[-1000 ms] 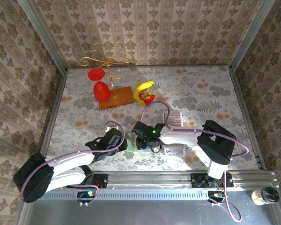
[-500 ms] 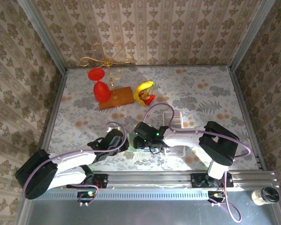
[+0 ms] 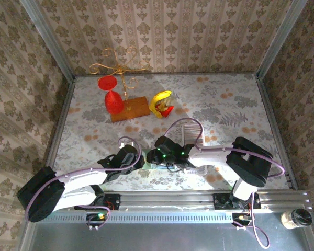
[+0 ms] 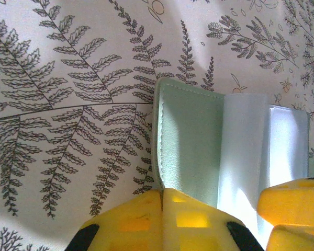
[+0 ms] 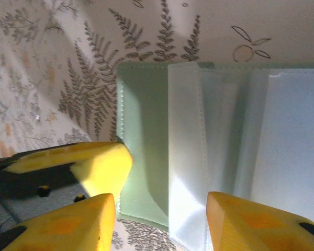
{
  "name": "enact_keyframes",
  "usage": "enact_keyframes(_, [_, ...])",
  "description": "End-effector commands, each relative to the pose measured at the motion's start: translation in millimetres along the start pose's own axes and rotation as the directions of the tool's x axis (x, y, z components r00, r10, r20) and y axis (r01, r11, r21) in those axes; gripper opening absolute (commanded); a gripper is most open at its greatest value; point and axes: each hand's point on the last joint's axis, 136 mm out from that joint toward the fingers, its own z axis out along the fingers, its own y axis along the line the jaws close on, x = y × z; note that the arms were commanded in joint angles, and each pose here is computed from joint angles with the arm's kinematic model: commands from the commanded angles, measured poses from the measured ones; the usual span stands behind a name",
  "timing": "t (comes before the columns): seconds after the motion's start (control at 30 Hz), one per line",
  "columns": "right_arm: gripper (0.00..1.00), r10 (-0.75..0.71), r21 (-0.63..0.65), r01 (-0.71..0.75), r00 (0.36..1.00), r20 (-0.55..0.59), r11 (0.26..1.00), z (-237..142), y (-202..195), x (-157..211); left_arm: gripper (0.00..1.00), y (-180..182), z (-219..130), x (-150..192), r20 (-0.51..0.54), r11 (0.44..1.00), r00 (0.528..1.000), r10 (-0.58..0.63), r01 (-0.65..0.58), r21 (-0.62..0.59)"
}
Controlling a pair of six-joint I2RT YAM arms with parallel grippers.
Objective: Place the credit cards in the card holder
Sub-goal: Flip over the card slot in the card holder.
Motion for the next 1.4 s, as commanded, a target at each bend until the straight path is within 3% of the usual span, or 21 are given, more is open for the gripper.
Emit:
enact_keyframes(0.0, [0.50, 0.039, -0.073, -0.038, 0.999, 0.021, 0.997, -5.9, 16.7, -7.1, 0.00, 9.8, 0.9, 9.4, -0.023, 1.000, 1.000, -0.004, 0.004, -0.025])
enact_keyframes(0.13, [0.50, 0.053, -0.072, -0.051, 0.998, 0.026, 0.996, -5.3, 15.0, -8.0, 0.00, 10.1, -1.2, 8.1, -0.013, 1.000, 1.000, -0.009, 0.009, -0.022])
enact_keyframes(0.27, [0.50, 0.058, -0.070, -0.056, 0.998, 0.026, 0.996, -3.7, 14.4, -8.6, 0.16, 9.3, -6.3, 5.0, 0.002, 1.000, 1.000, -0.004, 0.005, -0.021])
enact_keyframes(0.47, [0.50, 0.072, -0.075, -0.070, 0.997, 0.024, 0.995, -0.2, 13.3, -9.7, 0.26, 16.4, -17.3, -0.1, 0.039, 0.999, 0.999, -0.015, 0.017, -0.046])
enact_keyframes(0.7, [0.49, 0.074, -0.081, -0.073, 0.997, 0.007, 0.994, 6.5, 15.3, -8.1, 0.21, 33.1, -35.5, -5.8, 0.103, 0.994, 0.994, -0.040, 0.049, -0.093])
enact_keyframes(0.9, [0.41, 0.023, -0.090, -0.021, 0.999, 0.025, 0.996, -1.7, 24.3, -13.5, 0.14, 29.7, -54.9, -16.1, 0.152, 0.997, 0.988, -0.008, 0.020, -0.078])
enact_keyframes(1.2, [0.49, -0.220, -0.012, 0.225, 0.961, 0.171, 0.974, -76.2, 42.4, -49.5, 0.15, -0.3, -76.2, -35.5, 0.187, 0.998, 0.981, 0.056, -0.052, -0.023])
enact_keyframes(1.37, [0.50, -0.432, 0.058, 0.434, 0.859, 0.274, 0.899, -150.8, 51.1, -71.2, 0.15, -16.1, -84.6, -46.5, 0.210, 0.995, 0.973, 0.096, -0.097, -0.006])
